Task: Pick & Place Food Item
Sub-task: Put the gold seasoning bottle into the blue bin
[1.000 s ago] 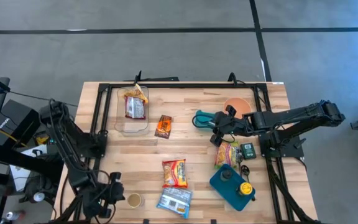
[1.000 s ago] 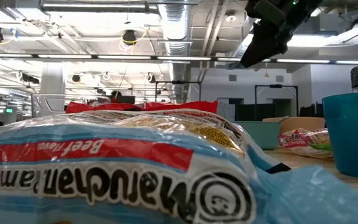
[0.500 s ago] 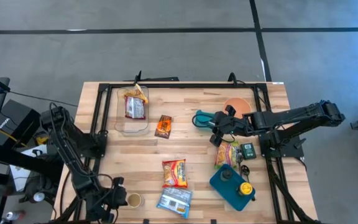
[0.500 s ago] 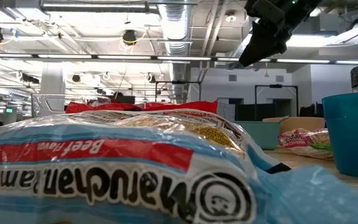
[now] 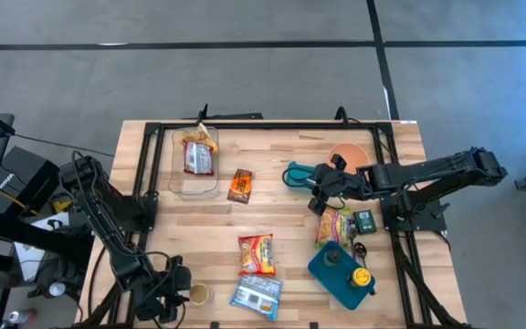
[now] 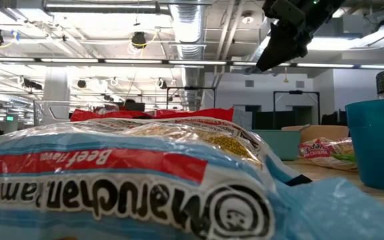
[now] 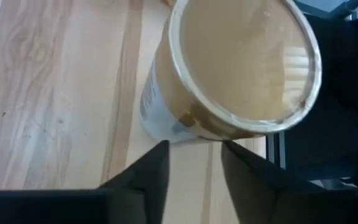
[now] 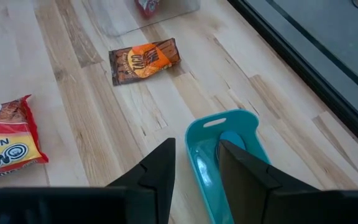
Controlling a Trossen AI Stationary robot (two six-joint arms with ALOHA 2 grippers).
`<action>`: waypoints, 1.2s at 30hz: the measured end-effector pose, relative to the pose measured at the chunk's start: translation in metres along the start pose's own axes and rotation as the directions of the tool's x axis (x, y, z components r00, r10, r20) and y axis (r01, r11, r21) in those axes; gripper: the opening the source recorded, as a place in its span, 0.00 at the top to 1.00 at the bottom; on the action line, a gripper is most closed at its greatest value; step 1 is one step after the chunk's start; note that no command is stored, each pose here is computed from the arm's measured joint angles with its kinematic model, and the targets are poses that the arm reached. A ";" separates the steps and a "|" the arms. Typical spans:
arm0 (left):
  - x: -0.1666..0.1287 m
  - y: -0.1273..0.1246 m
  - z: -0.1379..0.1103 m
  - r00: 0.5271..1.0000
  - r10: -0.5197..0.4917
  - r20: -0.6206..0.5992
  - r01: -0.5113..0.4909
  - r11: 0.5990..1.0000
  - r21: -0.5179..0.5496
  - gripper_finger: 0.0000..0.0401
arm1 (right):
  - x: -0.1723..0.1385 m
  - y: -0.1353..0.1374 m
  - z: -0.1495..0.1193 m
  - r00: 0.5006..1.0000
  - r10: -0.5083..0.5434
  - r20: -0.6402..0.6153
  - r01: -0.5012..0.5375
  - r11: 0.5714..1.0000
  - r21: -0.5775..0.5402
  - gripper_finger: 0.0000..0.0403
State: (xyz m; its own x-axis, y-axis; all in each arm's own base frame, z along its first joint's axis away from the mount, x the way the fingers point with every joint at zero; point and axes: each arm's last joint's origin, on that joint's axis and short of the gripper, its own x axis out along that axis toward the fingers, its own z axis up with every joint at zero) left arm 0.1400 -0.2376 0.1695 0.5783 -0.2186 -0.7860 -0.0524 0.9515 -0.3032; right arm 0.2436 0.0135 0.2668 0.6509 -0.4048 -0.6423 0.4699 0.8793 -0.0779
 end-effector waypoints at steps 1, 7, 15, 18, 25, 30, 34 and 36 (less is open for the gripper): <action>0.000 0.000 0.000 1.000 -0.001 -0.002 0.001 1.000 0.000 0.60 | 0.000 0.000 0.000 1.000 0.000 0.000 0.000 1.000 0.000 0.71; -0.001 -0.001 -0.001 1.000 -0.010 -0.002 0.010 0.999 0.040 0.44 | 0.000 0.000 0.000 1.000 0.000 0.000 0.000 1.000 0.000 0.71; 0.001 0.001 0.005 0.999 0.019 0.051 -0.024 0.995 0.099 0.39 | 0.000 0.000 0.000 1.000 0.000 0.000 0.000 1.000 0.000 0.71; 0.003 0.003 0.009 0.998 0.030 0.057 -0.034 0.996 0.086 0.39 | 0.000 0.000 0.000 1.000 0.000 0.000 0.000 1.000 0.000 0.71; 0.008 0.011 0.021 0.994 0.069 0.086 -0.077 0.994 0.082 0.39 | 0.000 0.000 0.000 1.000 0.000 0.000 0.000 1.000 0.000 0.71; 0.012 0.019 0.033 0.977 0.138 0.160 -0.156 0.982 0.107 0.39 | 0.000 0.000 0.000 1.000 0.000 0.000 0.000 1.000 0.000 0.71; 0.015 0.027 0.043 0.959 0.193 0.207 -0.220 0.969 0.113 0.39 | 0.000 0.000 0.000 1.000 0.000 0.000 0.000 1.000 0.000 0.71; 0.017 0.031 0.049 0.949 0.220 0.224 -0.250 0.962 0.112 0.39 | 0.000 0.000 0.000 1.000 0.000 0.000 0.000 1.000 0.000 0.71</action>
State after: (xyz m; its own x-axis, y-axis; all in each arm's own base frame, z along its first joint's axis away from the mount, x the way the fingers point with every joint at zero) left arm 0.1883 -0.2008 0.1728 0.7199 0.0508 -0.6922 -0.1038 0.9940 -0.0350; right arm 0.2435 0.0136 0.2668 0.6507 -0.4045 -0.6426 0.4697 0.8794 -0.0779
